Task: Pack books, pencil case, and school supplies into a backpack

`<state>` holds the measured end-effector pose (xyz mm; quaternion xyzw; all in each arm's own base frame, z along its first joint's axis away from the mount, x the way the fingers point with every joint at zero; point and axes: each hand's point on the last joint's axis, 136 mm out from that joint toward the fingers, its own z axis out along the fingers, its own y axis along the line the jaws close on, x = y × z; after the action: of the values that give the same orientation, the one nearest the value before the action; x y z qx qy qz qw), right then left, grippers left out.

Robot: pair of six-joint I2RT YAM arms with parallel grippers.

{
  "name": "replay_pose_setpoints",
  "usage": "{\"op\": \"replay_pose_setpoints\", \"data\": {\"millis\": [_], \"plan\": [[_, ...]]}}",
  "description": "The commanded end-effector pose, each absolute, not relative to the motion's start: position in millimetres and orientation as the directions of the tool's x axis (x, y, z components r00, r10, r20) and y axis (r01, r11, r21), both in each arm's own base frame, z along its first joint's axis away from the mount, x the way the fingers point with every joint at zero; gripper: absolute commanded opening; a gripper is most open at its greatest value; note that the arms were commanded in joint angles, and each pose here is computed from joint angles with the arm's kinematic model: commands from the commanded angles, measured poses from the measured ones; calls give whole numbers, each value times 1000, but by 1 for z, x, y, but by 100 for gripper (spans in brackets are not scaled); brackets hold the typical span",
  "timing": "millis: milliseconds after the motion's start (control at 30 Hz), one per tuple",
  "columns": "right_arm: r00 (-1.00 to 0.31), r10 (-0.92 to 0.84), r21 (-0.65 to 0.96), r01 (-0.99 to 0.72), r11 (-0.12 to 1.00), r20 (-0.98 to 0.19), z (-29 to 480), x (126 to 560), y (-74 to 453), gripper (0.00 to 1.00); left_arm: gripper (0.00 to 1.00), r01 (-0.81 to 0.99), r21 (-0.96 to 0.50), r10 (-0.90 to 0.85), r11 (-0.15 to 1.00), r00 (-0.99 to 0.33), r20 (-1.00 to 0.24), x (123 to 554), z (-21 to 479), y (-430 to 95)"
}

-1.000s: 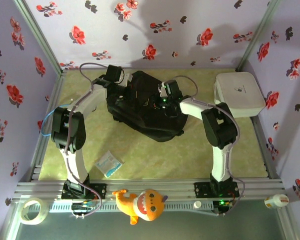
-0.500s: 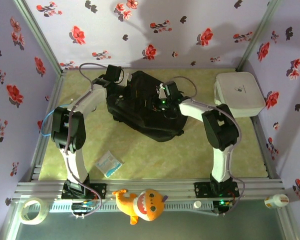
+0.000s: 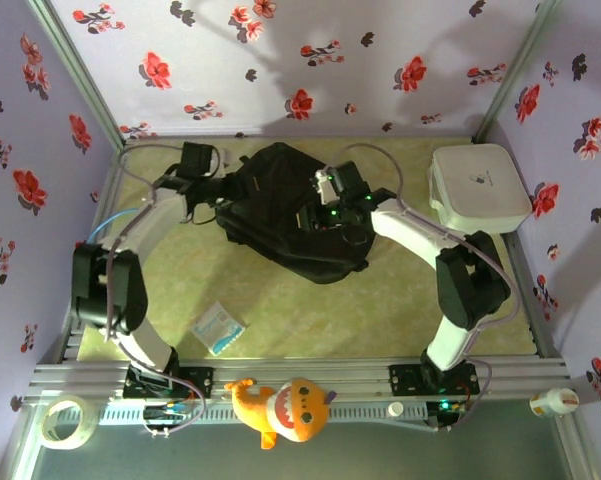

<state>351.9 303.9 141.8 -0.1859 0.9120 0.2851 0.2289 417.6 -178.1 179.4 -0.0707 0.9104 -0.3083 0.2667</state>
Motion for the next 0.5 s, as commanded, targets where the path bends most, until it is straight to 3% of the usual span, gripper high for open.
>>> {"op": "replay_pose_setpoints", "data": {"millis": [0, 233, 467], "plan": [[-749, -379, 326, -604, 727, -543, 144, 345, 323, 48, 59, -70, -620, -436, 781, -773, -462, 413, 189, -142], [-647, -524, 258, -732, 631, -553, 144, 337, 376, 51, 69, -284, -585, -583, 759, -697, -418, 369, 158, -74], [-610, -573, 209, -763, 612, -548, 135, 342, 400, 49, 78, -369, -570, -634, 734, -672, -382, 344, 135, -50]]}}
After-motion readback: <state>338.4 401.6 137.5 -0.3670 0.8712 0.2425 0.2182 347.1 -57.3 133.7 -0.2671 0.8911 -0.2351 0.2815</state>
